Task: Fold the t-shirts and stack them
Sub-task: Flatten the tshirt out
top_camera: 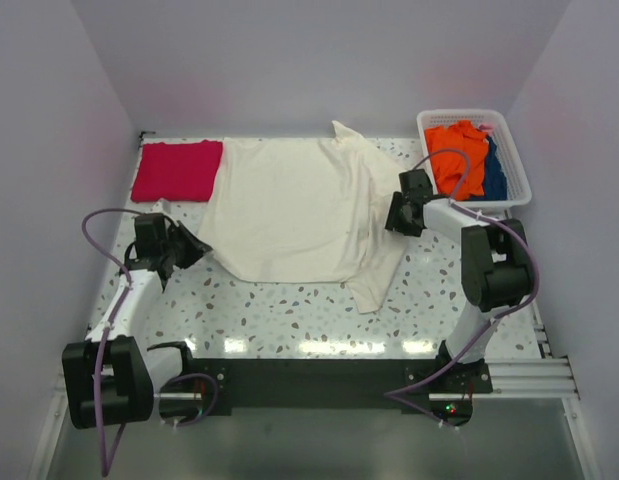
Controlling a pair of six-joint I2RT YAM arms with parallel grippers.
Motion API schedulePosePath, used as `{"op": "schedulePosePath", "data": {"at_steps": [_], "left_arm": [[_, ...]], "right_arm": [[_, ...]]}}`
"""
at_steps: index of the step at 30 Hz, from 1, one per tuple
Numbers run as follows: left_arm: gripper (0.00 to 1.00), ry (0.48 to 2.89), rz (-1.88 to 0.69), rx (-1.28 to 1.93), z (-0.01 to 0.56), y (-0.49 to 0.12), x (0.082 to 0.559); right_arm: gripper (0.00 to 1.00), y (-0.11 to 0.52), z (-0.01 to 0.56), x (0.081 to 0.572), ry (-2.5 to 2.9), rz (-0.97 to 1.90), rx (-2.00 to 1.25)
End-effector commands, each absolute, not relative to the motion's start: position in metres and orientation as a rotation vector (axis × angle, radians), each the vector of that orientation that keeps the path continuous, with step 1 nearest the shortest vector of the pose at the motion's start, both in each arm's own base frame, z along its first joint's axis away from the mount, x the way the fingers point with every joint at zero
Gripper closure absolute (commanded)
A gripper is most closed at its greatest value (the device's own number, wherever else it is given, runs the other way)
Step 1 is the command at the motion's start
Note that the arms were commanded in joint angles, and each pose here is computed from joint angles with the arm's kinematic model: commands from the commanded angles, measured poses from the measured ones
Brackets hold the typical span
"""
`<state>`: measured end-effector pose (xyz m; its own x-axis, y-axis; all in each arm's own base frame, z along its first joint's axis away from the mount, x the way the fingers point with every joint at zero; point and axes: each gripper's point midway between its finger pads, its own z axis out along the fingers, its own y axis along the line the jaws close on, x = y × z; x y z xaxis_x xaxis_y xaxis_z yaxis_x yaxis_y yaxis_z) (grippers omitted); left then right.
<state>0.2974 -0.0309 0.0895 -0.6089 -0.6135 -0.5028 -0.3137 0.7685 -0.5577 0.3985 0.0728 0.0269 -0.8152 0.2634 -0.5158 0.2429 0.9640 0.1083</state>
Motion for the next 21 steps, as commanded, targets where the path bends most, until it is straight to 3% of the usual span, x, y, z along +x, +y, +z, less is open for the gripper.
{"op": "schedulePosePath", "data": {"at_steps": [1, 6, 9, 13, 16, 21], "left_arm": [[1.0, 2.217, -0.578, -0.63, 0.096, -0.033, 0.305], [1.0, 2.219, -0.575, -0.631, 0.096, -0.033, 0.305], [1.0, 2.219, -0.571, -0.631, 0.096, -0.032, 0.305], [1.0, 2.217, -0.566, -0.63, 0.097, -0.032, 0.304], [1.0, 2.214, -0.556, -0.633, 0.098, -0.03, 0.304], [1.0, 2.211, -0.546, -0.639, 0.099, -0.029, 0.303]], "right_arm": [[0.5, 0.07, 0.032, 0.411, 2.52, 0.006, 0.311], [0.52, 0.072, 0.02, 0.414, 2.537, 0.014, 0.298], [0.6, 0.072, 0.014, 0.405, 2.552, 0.019, 0.306], [0.9, 0.07, 0.023, 0.39, 2.547, 0.035, 0.354], [1.0, 0.072, 0.029, 0.368, 2.55, 0.082, 0.426], [1.0, 0.065, 0.03, 0.317, 2.566, 0.102, 0.498]]}}
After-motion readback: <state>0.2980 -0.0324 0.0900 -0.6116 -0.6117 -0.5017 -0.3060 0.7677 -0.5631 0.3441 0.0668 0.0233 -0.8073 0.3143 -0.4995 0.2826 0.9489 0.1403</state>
